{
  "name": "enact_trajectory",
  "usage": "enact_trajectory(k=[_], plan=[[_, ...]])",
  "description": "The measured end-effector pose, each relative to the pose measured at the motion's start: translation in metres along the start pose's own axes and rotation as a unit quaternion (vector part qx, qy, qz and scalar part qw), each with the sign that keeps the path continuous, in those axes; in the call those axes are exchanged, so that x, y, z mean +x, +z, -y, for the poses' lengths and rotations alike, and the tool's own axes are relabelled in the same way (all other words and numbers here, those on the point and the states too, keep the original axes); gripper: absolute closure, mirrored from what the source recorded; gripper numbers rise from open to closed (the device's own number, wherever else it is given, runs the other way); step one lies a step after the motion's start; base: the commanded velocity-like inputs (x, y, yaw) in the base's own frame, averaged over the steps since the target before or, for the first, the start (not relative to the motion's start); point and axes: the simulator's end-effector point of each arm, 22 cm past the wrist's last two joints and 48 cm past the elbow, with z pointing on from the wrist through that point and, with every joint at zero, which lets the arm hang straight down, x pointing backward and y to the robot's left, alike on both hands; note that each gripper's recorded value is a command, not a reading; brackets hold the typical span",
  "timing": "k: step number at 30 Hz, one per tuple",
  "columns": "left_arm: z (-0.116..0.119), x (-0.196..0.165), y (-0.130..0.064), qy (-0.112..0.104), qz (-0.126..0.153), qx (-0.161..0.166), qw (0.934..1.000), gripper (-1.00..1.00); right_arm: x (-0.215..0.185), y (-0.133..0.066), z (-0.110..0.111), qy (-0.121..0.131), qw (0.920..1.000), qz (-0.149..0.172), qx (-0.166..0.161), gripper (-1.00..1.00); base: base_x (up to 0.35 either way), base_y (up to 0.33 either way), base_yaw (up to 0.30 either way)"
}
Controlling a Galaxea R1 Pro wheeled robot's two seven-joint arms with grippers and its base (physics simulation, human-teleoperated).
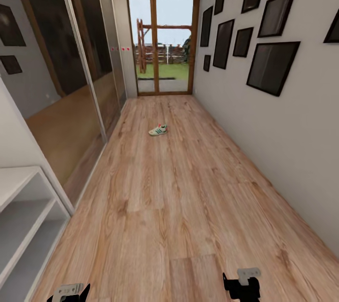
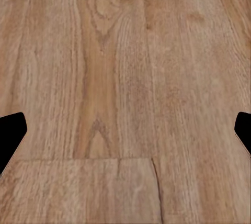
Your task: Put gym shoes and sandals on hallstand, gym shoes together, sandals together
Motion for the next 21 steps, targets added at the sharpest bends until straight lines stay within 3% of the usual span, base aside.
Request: enact_trajectory(k=[21], plan=[[-0.0014,-0.0004,-0.0002,0.0,0.001,-0.001,1.0,-1.0,0.0011,-0.0002,0.0017,-0.001,1.0,-0.001,0.001,-1.0,0.338,0.0,0.0]])
